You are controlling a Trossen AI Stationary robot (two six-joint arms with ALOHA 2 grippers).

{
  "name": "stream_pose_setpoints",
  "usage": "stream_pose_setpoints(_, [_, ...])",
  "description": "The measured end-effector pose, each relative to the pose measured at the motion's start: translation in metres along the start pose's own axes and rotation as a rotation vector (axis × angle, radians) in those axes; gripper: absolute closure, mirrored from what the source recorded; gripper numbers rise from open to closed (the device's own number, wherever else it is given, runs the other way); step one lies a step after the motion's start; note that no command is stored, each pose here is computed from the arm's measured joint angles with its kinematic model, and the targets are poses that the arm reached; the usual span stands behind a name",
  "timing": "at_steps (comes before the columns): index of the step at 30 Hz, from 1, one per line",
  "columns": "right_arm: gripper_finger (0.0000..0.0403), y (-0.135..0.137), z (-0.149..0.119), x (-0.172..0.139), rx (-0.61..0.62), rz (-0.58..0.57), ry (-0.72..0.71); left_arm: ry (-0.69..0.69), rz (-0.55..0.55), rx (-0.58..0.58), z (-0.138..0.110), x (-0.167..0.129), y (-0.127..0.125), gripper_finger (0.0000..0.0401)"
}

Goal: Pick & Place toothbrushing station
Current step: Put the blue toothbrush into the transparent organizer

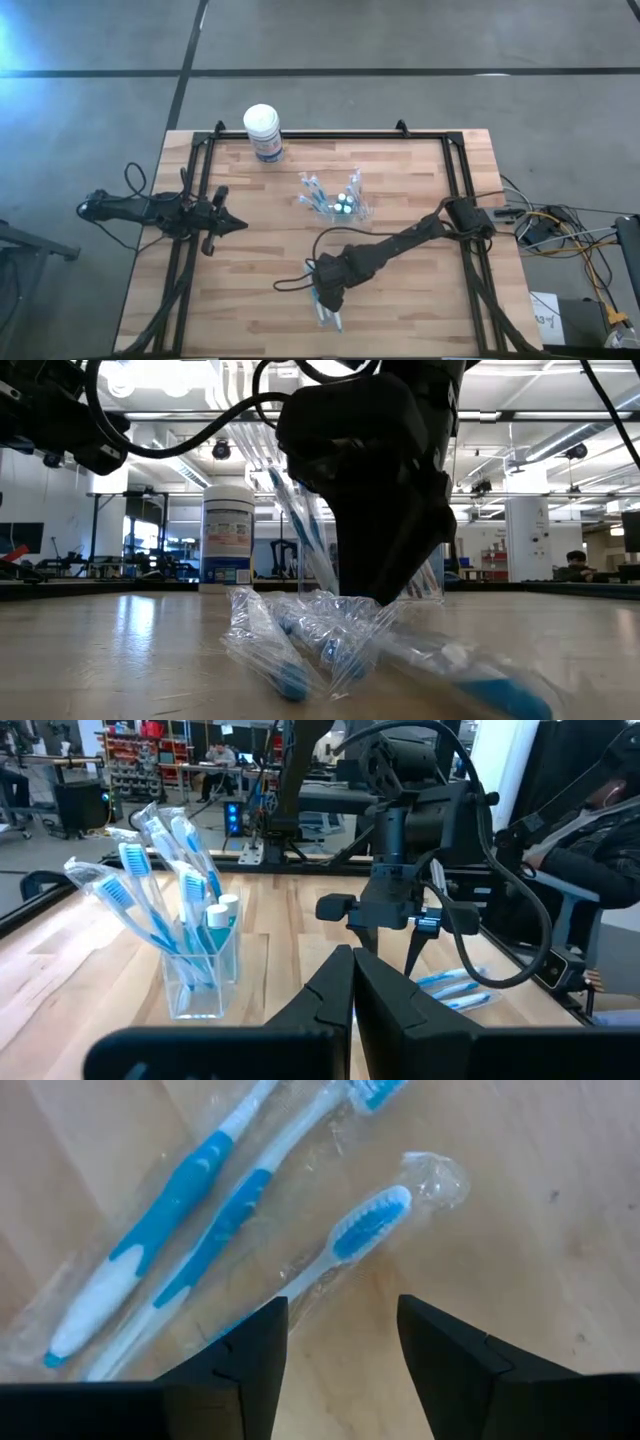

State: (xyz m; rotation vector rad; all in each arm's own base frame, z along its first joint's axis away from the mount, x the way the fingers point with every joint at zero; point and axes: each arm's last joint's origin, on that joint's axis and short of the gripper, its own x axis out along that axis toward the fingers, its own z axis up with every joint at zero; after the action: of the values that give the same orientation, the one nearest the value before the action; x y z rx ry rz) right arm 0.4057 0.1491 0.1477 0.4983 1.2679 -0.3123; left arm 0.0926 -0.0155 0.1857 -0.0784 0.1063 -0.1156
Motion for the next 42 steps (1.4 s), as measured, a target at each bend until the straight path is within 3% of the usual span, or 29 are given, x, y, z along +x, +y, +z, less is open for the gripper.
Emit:
stream_pose_setpoints(11, [0.0272,-0.009,-0.007,-0.001,-0.039,-0.09,0.065,0.002,0.001,-0.004,0.0,0.0,0.0,0.0387])
stream_pose_setpoints(19, [0.029,-0.008,-0.005,-0.021,-0.03,-0.071,0.046,0.002,0.001,-0.009,0.0,0.0,0.0,0.0387])
stream_pose_setpoints(26, [0.0291,-0.005,-0.002,-0.033,0.05,-0.043,-0.015,0.004,0.002,-0.014,0.0,0.0,0.0,0.0387])
stream_pose_setpoints(31, [0.0275,-0.003,-0.004,-0.032,0.085,-0.028,-0.003,0.008,0.0,-0.021,-0.001,0.0,0.0,0.0387])
stream_pose_setpoints(42, [0.0199,0.004,-0.012,-0.024,0.117,0.002,0.001,0.008,-0.003,-0.022,-0.001,0.0,0.0,0.0387])
